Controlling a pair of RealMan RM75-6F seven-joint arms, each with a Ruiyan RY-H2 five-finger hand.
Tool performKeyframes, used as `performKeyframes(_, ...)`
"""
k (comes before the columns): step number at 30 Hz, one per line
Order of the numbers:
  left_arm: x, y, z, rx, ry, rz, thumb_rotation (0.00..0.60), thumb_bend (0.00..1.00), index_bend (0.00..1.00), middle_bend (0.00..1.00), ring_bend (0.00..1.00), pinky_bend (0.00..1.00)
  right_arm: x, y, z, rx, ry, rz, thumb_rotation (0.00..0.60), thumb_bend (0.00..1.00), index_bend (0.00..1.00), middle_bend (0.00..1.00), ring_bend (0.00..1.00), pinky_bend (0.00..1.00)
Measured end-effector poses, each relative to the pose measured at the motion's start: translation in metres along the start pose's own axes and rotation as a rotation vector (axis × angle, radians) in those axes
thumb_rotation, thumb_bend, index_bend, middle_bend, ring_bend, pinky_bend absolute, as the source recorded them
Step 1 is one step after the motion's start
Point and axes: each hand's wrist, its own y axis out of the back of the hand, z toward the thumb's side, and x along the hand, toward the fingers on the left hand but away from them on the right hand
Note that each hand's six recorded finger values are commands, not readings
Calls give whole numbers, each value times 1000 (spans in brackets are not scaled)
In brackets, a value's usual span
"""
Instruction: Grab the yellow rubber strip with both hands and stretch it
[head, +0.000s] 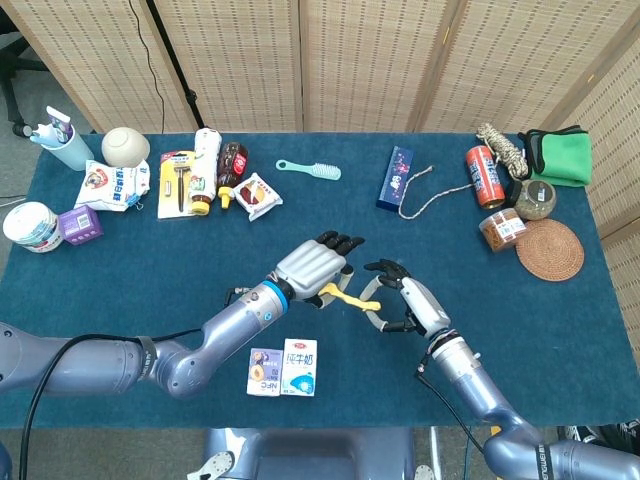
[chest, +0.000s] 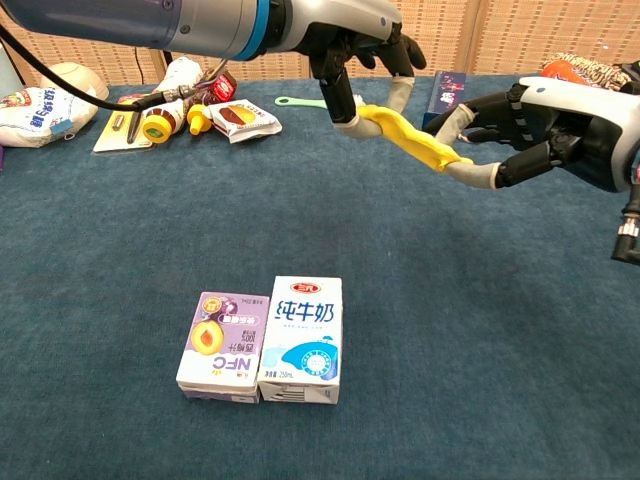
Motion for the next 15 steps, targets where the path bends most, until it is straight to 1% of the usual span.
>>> performKeyframes(8, 0, -1, 2, -4, -3, -1, 600, 427, 688, 0, 0, 0, -1, -1, 1, 0, 0, 4, 600, 404, 492, 202, 14, 0)
performKeyframes(13, 1, -2, 3, -1, -4, -4, 600, 427, 687, 0, 0, 0, -3, -2, 0, -1, -3, 1, 600, 429, 529, 233, 61, 0)
performKeyframes(15, 1, -3, 3, 0, -4, -4, 600, 427, 687, 0, 0, 0, -3, -2, 0, 0, -4, -2, 600, 456, 543, 248, 82, 0)
